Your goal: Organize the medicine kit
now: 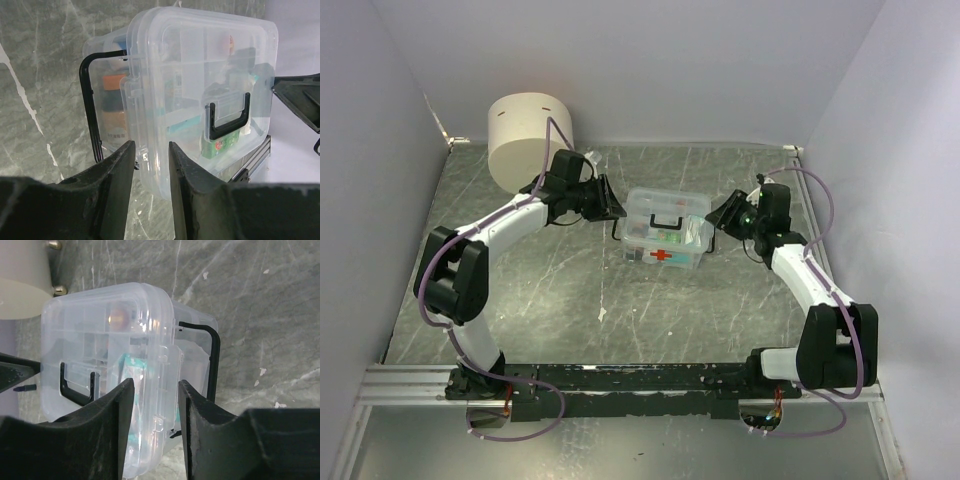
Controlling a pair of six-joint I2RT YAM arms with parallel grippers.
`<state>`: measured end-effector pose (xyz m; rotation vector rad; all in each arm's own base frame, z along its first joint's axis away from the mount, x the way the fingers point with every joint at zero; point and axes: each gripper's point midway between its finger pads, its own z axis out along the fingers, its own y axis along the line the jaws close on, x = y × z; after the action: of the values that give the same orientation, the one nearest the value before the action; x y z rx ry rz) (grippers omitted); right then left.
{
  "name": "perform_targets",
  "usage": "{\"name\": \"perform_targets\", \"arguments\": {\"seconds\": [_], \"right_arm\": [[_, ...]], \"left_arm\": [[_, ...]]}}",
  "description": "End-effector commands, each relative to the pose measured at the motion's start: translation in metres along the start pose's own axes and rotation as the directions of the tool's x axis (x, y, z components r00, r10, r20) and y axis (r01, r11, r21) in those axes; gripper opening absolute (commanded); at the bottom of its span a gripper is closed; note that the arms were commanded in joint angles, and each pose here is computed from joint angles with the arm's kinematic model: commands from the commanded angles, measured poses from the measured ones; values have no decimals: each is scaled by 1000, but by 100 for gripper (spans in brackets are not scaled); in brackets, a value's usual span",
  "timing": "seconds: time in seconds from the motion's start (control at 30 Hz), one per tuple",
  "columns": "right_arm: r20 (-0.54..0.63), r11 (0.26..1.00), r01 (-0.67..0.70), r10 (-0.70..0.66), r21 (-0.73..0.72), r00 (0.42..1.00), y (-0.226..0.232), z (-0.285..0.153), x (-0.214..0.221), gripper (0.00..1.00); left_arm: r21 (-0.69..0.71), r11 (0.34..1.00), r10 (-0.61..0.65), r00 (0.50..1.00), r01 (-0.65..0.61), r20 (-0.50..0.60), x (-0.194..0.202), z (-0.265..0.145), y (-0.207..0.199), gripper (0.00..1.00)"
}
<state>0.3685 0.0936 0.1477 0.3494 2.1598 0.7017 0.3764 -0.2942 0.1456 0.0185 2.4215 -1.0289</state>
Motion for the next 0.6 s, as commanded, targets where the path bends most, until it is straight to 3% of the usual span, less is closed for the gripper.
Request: {"name": "perform_targets", "arguments": {"seconds": [0.0,0.27,0.57], "right_arm": [[-25,999,-22,23,49,999,-11,5,12,37],[-36,993,-78,81,93,996,-25,9,28,27],[-85,999,-10,14,47,996,-11,13,23,37]], "left_arm": [[21,998,54,998,-55,38,-14,-9,-18,44],[13,998,59,998,-59,24,-11,-9,-14,45],[-61,998,26,1000,-27,-13,1,6,10,40]]}}
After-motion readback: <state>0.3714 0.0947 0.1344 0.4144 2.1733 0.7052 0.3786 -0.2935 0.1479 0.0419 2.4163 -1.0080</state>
